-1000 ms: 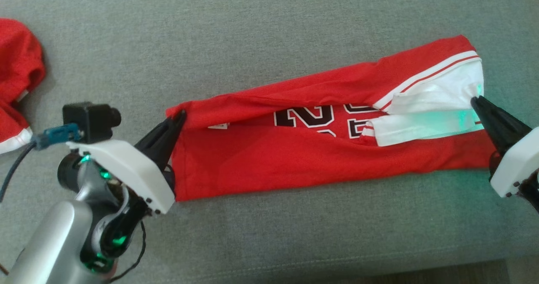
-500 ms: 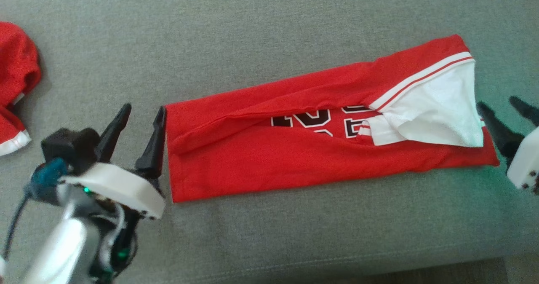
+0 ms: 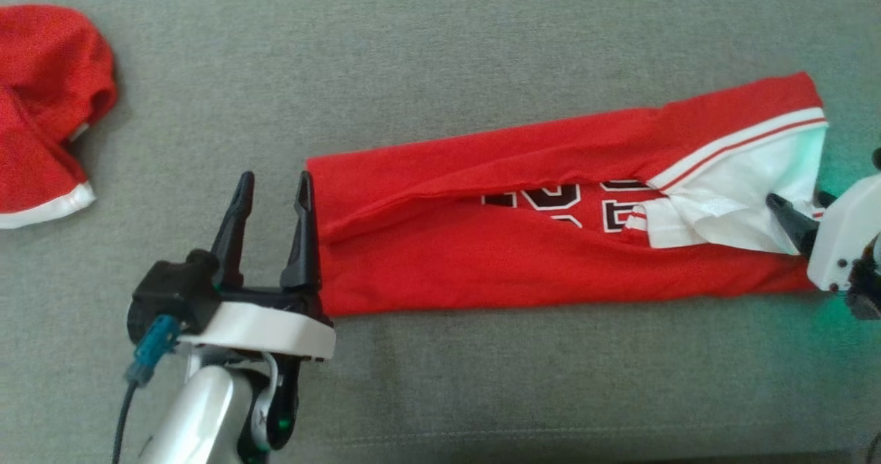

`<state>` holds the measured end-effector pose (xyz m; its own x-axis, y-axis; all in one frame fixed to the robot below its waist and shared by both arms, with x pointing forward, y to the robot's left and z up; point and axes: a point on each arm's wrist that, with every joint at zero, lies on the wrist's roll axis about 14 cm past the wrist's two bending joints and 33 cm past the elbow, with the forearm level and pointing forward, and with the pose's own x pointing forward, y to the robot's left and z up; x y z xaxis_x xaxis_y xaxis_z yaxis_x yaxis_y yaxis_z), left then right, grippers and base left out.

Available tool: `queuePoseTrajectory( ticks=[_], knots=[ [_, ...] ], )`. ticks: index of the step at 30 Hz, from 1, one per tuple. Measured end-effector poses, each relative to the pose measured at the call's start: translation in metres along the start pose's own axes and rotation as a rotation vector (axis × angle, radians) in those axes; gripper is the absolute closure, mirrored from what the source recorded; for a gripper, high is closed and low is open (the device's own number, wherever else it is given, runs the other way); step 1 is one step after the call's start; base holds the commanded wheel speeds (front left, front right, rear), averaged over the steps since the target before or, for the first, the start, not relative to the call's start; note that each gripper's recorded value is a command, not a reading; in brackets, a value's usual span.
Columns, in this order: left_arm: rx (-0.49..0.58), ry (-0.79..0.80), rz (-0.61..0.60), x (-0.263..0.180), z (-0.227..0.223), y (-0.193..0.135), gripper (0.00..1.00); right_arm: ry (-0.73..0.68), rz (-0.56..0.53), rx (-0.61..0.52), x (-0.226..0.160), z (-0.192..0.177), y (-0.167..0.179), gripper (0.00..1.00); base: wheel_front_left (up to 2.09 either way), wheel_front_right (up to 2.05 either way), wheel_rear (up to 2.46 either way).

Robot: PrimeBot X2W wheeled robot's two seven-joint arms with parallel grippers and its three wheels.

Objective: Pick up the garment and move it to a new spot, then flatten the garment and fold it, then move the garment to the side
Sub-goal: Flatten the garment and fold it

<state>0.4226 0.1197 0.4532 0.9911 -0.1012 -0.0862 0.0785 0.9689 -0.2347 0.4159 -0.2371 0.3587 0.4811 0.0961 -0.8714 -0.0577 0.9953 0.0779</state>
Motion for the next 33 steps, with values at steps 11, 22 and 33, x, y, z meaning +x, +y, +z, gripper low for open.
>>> queuePoseTrajectory(
  ticks=[11, 22, 33],
  knots=[
    [-0.004, -0.025, 0.064, -0.028, 0.006, 0.015, 0.0, -0.11, 0.065, 0.119, -0.012, 0.024, 0.001, 1.0, 0.0, 0.0, 0.0],
    [-0.033, -0.025, 0.118, -0.063, 0.007, 0.028, 0.0, -0.27, -0.139, 0.122, -0.082, 0.063, -0.076, 1.0, 0.0, 0.0, 0.0],
    [-0.033, -0.036, 0.153, -0.091, 0.01, 0.028, 0.0, -0.259, 0.264, -0.155, -0.093, 0.041, 0.095, 1.0, 0.0, 0.0, 0.0]
  ],
)
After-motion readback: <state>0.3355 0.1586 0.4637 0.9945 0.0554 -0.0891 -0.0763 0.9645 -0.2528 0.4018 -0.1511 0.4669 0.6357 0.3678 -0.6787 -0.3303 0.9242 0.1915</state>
